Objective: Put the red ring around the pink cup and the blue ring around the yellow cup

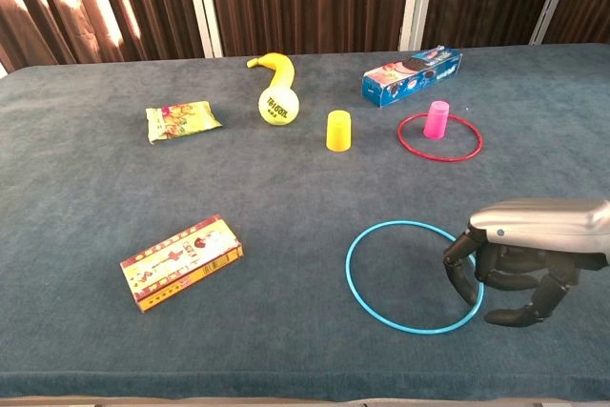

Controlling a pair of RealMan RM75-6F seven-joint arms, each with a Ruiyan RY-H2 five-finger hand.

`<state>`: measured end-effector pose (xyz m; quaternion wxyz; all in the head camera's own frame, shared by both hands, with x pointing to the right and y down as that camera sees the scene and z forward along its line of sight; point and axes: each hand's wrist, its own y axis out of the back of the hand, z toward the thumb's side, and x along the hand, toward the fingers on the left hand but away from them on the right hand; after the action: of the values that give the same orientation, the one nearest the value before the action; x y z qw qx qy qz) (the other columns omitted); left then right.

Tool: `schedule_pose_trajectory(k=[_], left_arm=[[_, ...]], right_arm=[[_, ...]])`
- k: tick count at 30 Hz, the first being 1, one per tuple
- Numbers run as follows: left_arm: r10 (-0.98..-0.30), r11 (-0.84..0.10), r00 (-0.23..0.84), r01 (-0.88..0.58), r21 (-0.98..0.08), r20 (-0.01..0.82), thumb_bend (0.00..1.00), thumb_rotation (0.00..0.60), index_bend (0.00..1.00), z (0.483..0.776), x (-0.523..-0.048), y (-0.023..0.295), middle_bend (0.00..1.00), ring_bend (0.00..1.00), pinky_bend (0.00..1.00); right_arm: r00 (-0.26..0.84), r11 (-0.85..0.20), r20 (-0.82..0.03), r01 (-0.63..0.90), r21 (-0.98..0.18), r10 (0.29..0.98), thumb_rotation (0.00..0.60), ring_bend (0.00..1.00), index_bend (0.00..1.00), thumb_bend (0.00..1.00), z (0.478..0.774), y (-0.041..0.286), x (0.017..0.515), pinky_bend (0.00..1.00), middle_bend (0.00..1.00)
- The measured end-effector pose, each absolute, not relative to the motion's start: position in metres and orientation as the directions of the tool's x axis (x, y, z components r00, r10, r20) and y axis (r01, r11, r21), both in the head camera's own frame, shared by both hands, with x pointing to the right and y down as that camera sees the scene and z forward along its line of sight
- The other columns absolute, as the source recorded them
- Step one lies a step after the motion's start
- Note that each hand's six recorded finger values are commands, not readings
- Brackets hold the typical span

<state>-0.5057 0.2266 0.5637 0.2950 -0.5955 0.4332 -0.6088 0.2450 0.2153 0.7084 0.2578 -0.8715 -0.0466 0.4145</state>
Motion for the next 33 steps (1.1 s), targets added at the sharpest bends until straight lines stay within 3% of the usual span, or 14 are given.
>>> schedule_pose_trajectory(k=[10,33], left_arm=[[-0.874,-0.449,-0.122,-0.168,-0.878,0.470,0.38,0.600,0.17,0.562,-0.509,0.227,0.05,0.05,0.25],[-0.875,-0.449,-0.113,-0.179,-0.876,0.471,0.38,0.600,0.17,0.561,-0.508,0.227,0.05,0.05,0.25]], right_arm=[[0.668,-0.862,-0.695,-0.158,-0.481,0.266,0.600,1.00,0.67,0.41,0.720,0.218,0.228,1.00,1.00],[0.663,-0.853,-0.697,-0.168,-0.494,0.273,0.600,1.00,0.74,0.43,0.723,0.218,0.224,1.00,1.00]])
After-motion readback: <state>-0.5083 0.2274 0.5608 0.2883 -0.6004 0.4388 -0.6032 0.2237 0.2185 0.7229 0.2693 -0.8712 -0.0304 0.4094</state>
